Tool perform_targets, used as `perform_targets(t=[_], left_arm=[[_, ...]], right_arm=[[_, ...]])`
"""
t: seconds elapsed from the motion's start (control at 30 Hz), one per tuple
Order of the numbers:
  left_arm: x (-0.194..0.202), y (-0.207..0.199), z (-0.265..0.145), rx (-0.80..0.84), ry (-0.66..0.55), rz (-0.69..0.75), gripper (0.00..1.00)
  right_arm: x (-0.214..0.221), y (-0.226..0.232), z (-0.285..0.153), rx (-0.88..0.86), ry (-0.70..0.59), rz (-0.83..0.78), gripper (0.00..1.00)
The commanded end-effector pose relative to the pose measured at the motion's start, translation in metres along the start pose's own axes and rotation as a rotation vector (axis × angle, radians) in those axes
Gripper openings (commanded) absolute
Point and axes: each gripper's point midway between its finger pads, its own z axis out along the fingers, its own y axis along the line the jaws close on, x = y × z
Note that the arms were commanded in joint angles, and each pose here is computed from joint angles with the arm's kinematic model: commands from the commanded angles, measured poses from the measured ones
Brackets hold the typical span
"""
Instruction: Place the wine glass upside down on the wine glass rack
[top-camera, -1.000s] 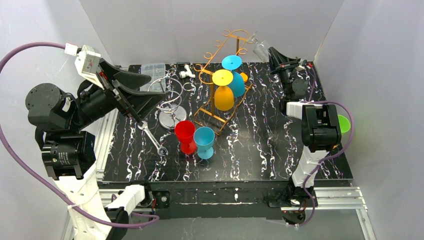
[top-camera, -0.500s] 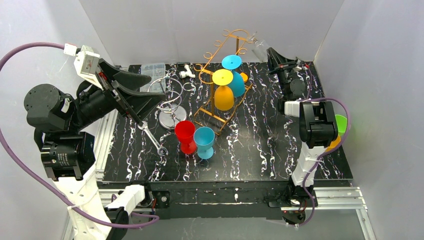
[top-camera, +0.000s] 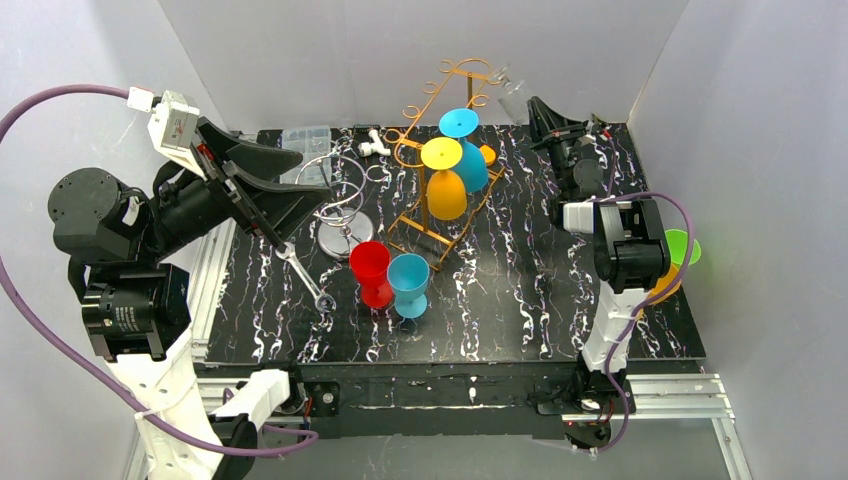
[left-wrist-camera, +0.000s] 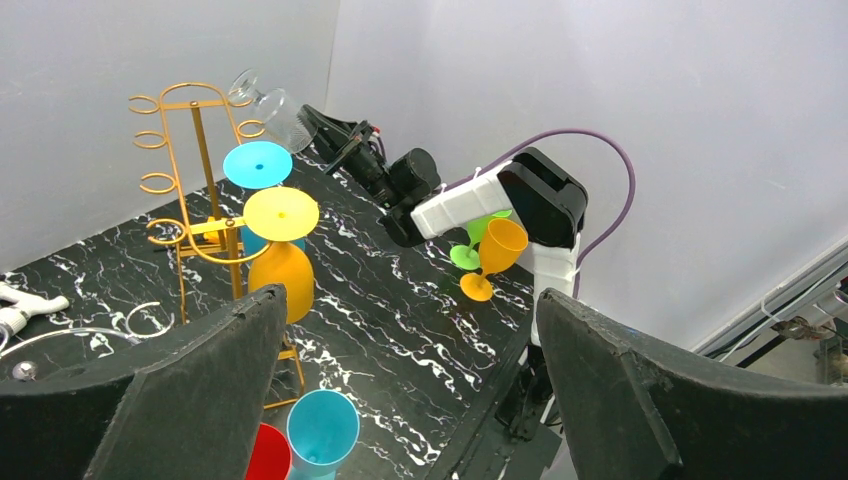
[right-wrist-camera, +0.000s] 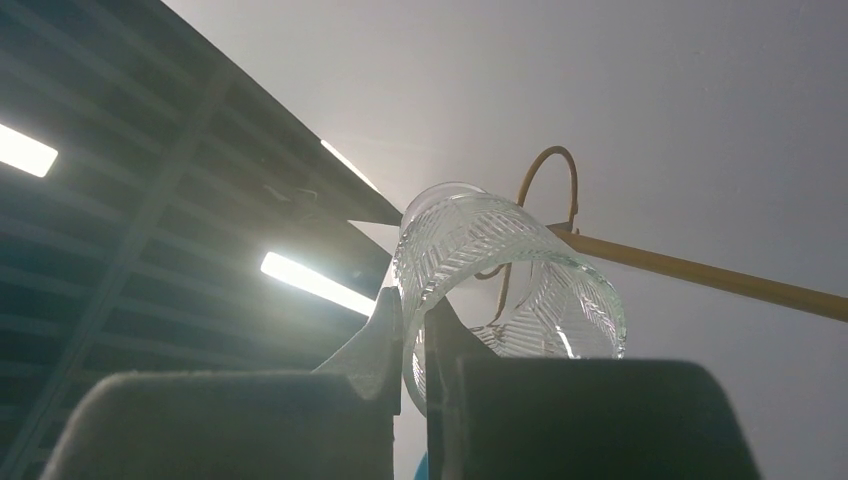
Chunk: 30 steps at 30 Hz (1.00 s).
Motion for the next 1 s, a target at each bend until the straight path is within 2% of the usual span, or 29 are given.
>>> perform_targets(t=[0.0, 0.4, 0.7, 0.97], left_arm=[[-0.004, -0.002, 0.0, 0.009, -0.003, 0.013, 0.95], [-0.003, 0.0, 0.002, 0.01, 0.002, 0.006, 0.94], [-0.002, -0.002, 0.001, 0.018, 0.004, 0.009, 0.94], [0.003, 0.003, 0.002, 0.013, 0.016, -0.005, 0.94]], right_arm=[[0.041, -0.005, -0.022, -0.105, 0.18, -0.194, 0.01], [0.046, -0.029, -0.036, -0.048, 0.185, -0.271, 0.01], [0.057, -0.057, -0.019, -0.055, 0.247, -0.237, 0.01], [0.054, -0.074, -0.029, -0.005, 0.243, -0.22, 0.01]])
